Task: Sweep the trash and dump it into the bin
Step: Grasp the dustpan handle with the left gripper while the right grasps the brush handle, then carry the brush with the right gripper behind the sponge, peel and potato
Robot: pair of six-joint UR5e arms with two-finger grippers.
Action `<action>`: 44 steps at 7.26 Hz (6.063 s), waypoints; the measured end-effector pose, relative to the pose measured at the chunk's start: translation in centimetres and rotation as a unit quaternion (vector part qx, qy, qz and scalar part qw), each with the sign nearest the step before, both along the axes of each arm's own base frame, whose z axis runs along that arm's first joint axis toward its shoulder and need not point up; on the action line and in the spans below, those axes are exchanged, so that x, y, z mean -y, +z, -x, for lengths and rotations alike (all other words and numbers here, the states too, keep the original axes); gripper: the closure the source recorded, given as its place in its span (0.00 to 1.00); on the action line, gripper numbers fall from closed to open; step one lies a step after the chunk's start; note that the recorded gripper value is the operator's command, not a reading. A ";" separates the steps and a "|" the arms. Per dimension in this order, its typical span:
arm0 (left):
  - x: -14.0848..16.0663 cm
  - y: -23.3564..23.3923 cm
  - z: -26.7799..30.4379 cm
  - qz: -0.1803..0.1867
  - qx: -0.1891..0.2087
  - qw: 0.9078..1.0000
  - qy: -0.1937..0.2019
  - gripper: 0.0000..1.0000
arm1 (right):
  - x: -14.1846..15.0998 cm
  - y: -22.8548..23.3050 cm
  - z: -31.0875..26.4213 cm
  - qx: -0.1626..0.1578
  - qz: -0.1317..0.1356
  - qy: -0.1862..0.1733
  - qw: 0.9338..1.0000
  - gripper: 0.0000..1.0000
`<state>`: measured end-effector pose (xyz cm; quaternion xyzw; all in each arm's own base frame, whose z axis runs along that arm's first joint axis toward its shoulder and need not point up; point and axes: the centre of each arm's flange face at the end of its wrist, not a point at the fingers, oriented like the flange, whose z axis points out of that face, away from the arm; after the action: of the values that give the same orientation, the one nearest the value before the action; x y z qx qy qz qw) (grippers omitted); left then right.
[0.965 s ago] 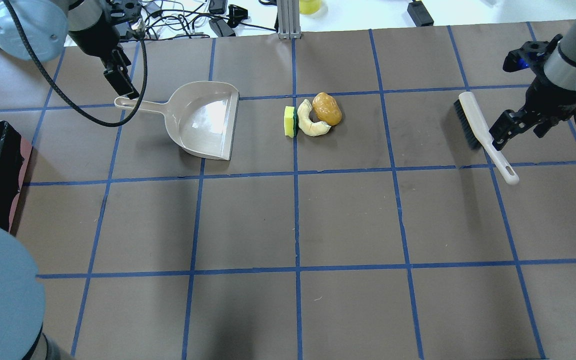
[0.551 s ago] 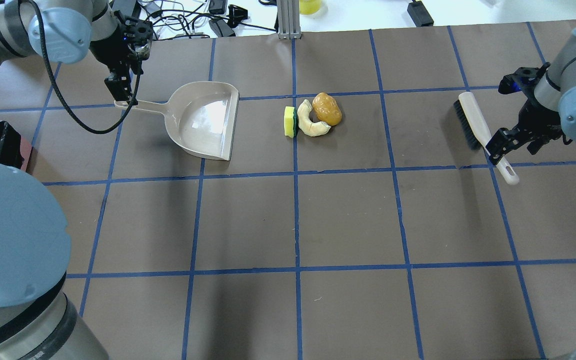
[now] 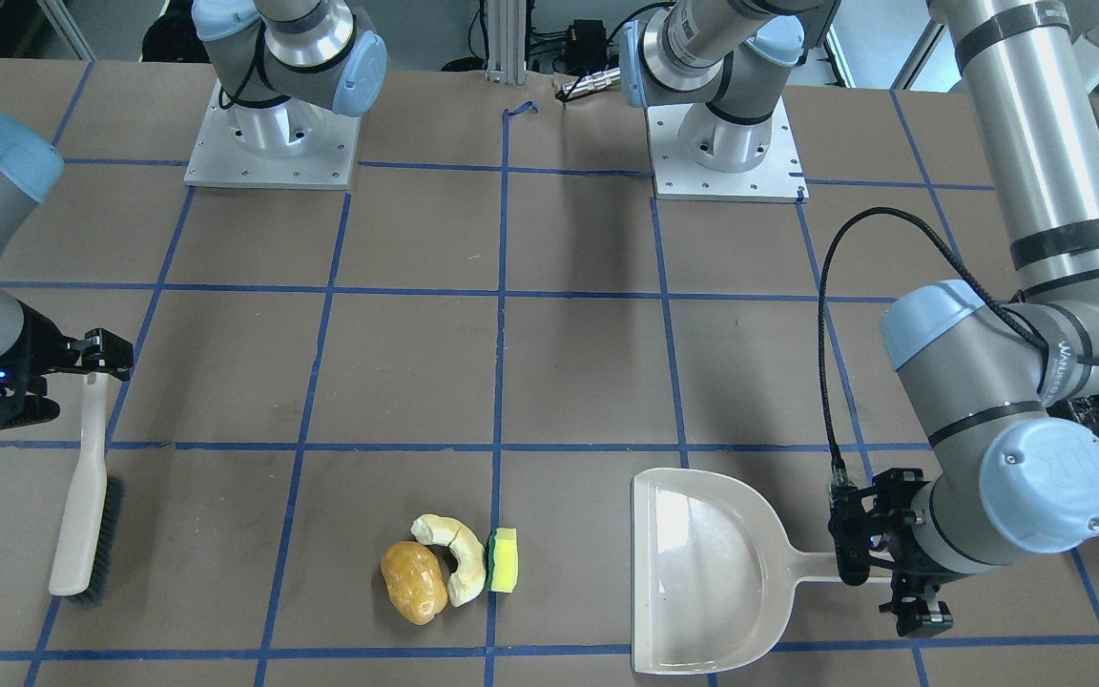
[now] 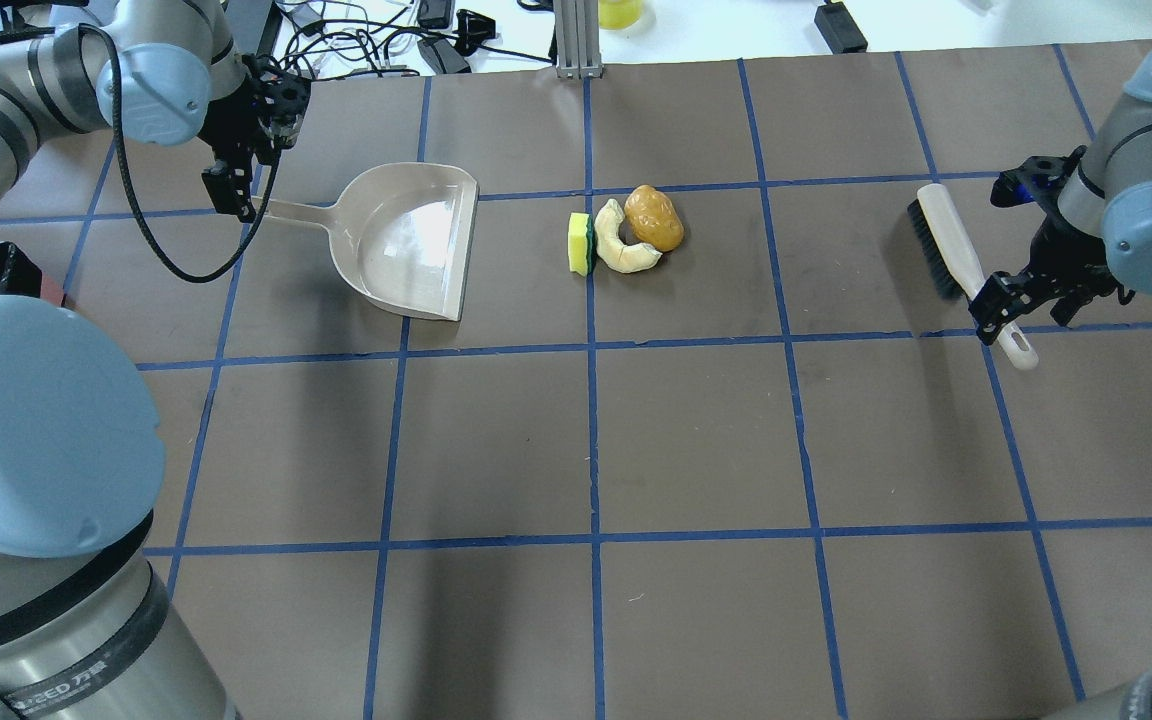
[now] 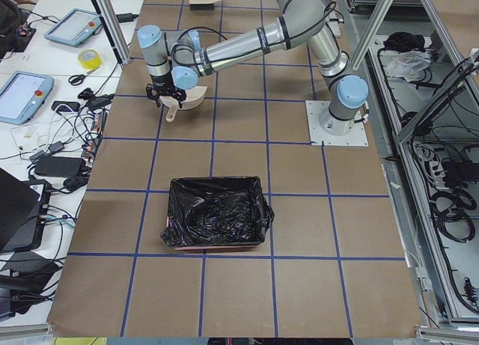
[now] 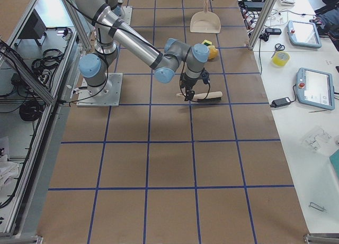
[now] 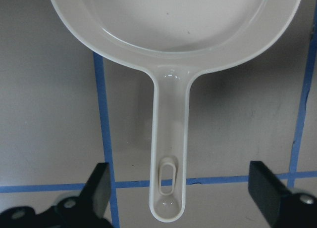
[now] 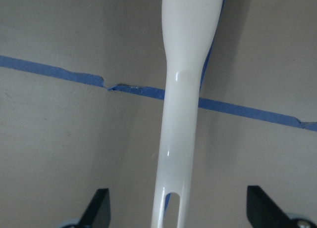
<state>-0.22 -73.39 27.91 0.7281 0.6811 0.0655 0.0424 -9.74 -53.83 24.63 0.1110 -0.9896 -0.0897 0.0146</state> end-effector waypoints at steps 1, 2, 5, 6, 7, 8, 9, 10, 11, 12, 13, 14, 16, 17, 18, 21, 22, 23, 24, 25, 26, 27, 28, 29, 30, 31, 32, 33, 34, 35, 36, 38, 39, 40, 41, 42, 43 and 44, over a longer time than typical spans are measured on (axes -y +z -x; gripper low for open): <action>0.4 -0.4 -0.1 0.007 0.001 1.000 -0.001 0.02 | -0.3 -0.8 -0.1 -0.001 -0.004 -0.001 1.000 0.07; 0.7 -1.0 -0.1 0.011 0.002 1.000 -0.002 0.02 | -0.5 -1.6 -0.1 -0.001 -0.007 -0.003 1.000 0.18; 1.0 -1.9 0.0 0.012 0.001 1.000 -0.001 0.02 | -0.5 -2.6 -0.1 -0.001 -0.010 -0.005 1.000 0.94; 1.1 -2.1 0.0 0.011 0.001 1.000 0.000 0.02 | -0.5 -2.6 -0.1 -0.002 -0.010 -0.005 1.000 1.00; 1.1 -2.2 0.1 0.011 0.000 1.000 0.002 0.02 | -0.5 -2.4 -0.1 -0.003 -0.008 -0.006 1.000 1.00; 1.1 -2.5 0.1 0.009 -0.001 1.000 0.002 0.02 | -0.3 -2.2 -0.1 -0.004 -0.005 -0.006 1.000 1.00; 1.0 -2.6 0.1 0.007 -0.003 1.000 0.002 0.02 | -0.2 -1.9 -0.1 -0.005 -0.001 -0.008 1.000 1.00; 0.9 -2.8 0.1 0.005 -0.004 1.000 0.003 0.02 | -0.2 -1.6 -0.1 -0.007 0.002 -0.009 1.000 1.00; 0.8 -2.9 0.2 0.004 -0.004 1.000 0.003 0.02 | 0.0 -1.0 -0.2 -0.011 0.007 -0.015 1.000 1.00; 0.7 -3.0 0.2 0.003 -0.005 1.000 0.003 0.02 | 0.3 -0.1 -0.6 -0.015 0.013 -0.029 0.999 1.00; 0.7 -3.0 0.2 0.002 -0.005 1.000 0.003 0.02 | 0.4 0.9 -1.6 -0.020 0.020 -0.040 0.999 1.00; 0.6 -3.0 0.1 0.001 -0.005 1.000 0.003 0.02 | 0.5 1.4 -2.6 -0.022 0.023 -0.046 0.998 1.00; 0.5 -3.3 0.2 -0.001 -0.008 1.000 0.003 0.02 | 0.6 1.1 -3.6 -0.023 0.021 -0.047 0.998 1.00; 0.5 -3.5 0.3 -0.002 -0.011 1.000 0.003 0.02 | 0.6 0.8 -3.6 -0.022 0.018 -0.045 0.999 0.85; 0.3 -3.6 0.3 -0.004 -0.012 1.000 0.006 0.05 | 0.5 0.3 -3.6 -0.024 0.013 -0.043 0.999 0.54; 0.0 -3.6 -0.4 -0.005 -0.012 1.000 0.011 0.42 | 0.5 -1.0 -3.3 -0.033 -0.005 -0.039 0.999 0.41; 0.0 -3.5 -0.6 -0.004 -0.012 1.000 0.011 0.56 | 0.5 -1.5 -3.2 -0.033 -0.009 -0.038 0.999 0.41; -0.1 -3.3 -0.6 -0.004 -0.012 1.000 0.010 0.80 | 0.5 -2.0 -3.2 -0.032 -0.014 -0.038 0.999 0.43; -0.1 -3.2 -0.6 -0.003 -0.011 1.000 0.010 0.97 | 0.4 -2.3 -3.1 -0.031 -0.016 -0.039 0.999 0.60; -0.1 -3.1 -0.6 -0.002 -0.011 1.000 0.010 1.00 | 0.4 -2.4 -3.1 -0.030 -0.017 -0.039 0.999 0.74; -0.1 -3.0 -0.6 -0.002 -0.011 1.000 0.010 1.00 | 0.4 -2.4 -3.0 -0.031 -0.016 -0.039 0.999 0.81; -0.1 -2.9 -0.6 -0.002 -0.010 1.000 0.009 1.00 | 0.6 -2.2 -3.0 -0.032 -0.013 -0.040 0.999 0.89; -0.1 -2.8 -0.5 -0.001 -0.010 1.000 0.009 1.00 | 0.7 -1.8 -2.9 -0.034 -0.009 -0.040 0.999 1.00; -0.1 -2.7 -0.3 -0.001 -0.009 1.000 0.008 1.00 | 0.7 -1.6 -2.9 -0.034 -0.006 -0.041 0.999 1.00; -0.1 -2.6 0.1 -0.002 -0.009 1.000 0.007 1.00 | 0.7 -1.4 -2.8 -0.035 -0.004 -0.042 0.999 1.00; -0.1 -2.6 0.3 -0.003 -0.008 1.000 0.007 1.00 | 0.7 -1.1 -2.8 -0.036 -0.002 -0.044 0.998 1.00; -0.1 -2.6 0.4 -0.004 -0.007 1.000 0.007 1.00 | 0.7 -0.6 -3.1 -0.039 0.001 -0.054 0.998 1.00; -0.2 -2.7 0.4 -0.004 -0.007 1.000 0.008 1.00 | 0.7 0.0 -4.0 -0.048 0.006 -0.067 0.997 1.00; -0.2 -2.8 0.5 -0.005 -0.007 1.000 0.008 1.00 | 1.1 0.6 -6.4 -0.065 0.011 -0.069 0.995 1.00; -0.2 -3.0 0.5 -0.007 -0.007 1.000 0.009 1.00 | 1.9 1.3 -9.9 -0.080 0.016 -0.073 0.994 1.00; -0.2 -3.3 0.5 -0.009 -0.007 1.000 0.009 1.00 | 2.9 1.6 -14.1 -0.091 0.018 -0.081 0.992 1.00; -0.2 -3.3 0.6 -0.009 -0.007 1.000 0.008 1.00 | 4.6 0.9 -23.1 -0.112 0.027 -0.095 0.989 1.00; -0.2 -3.3 0.6 -0.009 -0.007 1.000 0.008 1.00 | 5.1 0.0 -27.1 -0.118 0.033 -0.109 0.987 1.00; -0.2 -3.4 0.6 -0.009 -0.007 1.000 0.008 1.00 | 5.3 -0.7 -30.4 -0.121 0.038 -0.119 0.985 1.00; -0.2 -3.4 0.6 -0.010 -0.007 1.000 0.008 1.00 | 5.4 -1.4 -33.2 -0.123 0.041 -0.124 0.984 1.00; -0.2 -3.4 0.6 -0.010 -0.008 1.000 0.008 1.00 | 5.5 -1.9 -35.4 -0.119 0.040 -0.127 0.984 1.00; -0.2 -3.5 0.6 -0.010 -0.008 1.000 0.009 1.00 | 5.6 -2.2 -37.0 -0.109 0.032 -0.132 0.985 1.00; -0.2 -3.5 0.6 -0.010 -0.008 1.000 0.009 1.00 | 5.7 -2.4 -38.3 -0.098 0.021 -0.137 0.985 1.00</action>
<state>-0.84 -73.22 24.42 0.7230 0.6870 0.0666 0.0288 28.57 -59.49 22.23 -0.0355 -0.9910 -0.0806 0.1011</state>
